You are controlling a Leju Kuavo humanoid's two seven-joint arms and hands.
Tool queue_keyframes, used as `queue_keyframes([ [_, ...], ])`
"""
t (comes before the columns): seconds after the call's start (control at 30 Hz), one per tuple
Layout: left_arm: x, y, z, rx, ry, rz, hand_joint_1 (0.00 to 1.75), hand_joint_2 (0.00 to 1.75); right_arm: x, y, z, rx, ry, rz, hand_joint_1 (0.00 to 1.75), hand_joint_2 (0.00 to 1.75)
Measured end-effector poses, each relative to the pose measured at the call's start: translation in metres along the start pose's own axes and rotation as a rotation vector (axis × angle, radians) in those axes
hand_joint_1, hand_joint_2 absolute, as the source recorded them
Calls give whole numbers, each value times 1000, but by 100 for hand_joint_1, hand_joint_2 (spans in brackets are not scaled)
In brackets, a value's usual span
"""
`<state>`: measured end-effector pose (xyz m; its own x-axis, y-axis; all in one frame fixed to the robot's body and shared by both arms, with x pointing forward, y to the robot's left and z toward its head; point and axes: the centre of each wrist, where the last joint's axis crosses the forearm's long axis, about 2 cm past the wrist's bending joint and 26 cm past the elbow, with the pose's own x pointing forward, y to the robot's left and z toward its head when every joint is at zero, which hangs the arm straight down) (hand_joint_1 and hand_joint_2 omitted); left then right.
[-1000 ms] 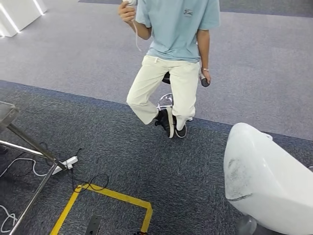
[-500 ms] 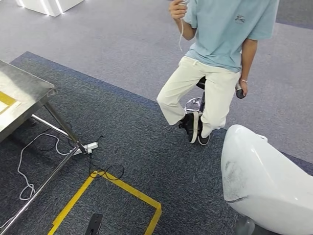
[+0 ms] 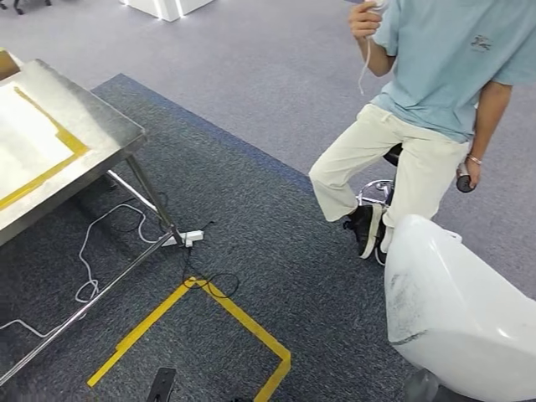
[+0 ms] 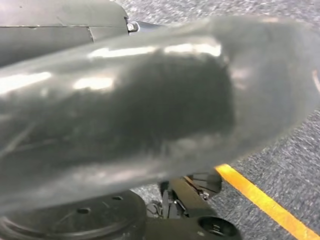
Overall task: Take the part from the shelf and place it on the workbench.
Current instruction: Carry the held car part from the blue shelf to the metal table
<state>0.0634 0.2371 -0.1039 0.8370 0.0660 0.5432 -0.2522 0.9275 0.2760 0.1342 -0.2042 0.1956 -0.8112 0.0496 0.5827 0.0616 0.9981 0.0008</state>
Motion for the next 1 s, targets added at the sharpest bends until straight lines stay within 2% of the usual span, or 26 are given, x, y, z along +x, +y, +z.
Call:
queue_keyframes([
  [0.5,2,-2,0,-16,-22,-17,0,0,4,-5,6,-16,6,50,175,175],
  [1.0,-1,2,0,2,10,-27,0,0,1,-2,2,26,-18,29,175,175],
])
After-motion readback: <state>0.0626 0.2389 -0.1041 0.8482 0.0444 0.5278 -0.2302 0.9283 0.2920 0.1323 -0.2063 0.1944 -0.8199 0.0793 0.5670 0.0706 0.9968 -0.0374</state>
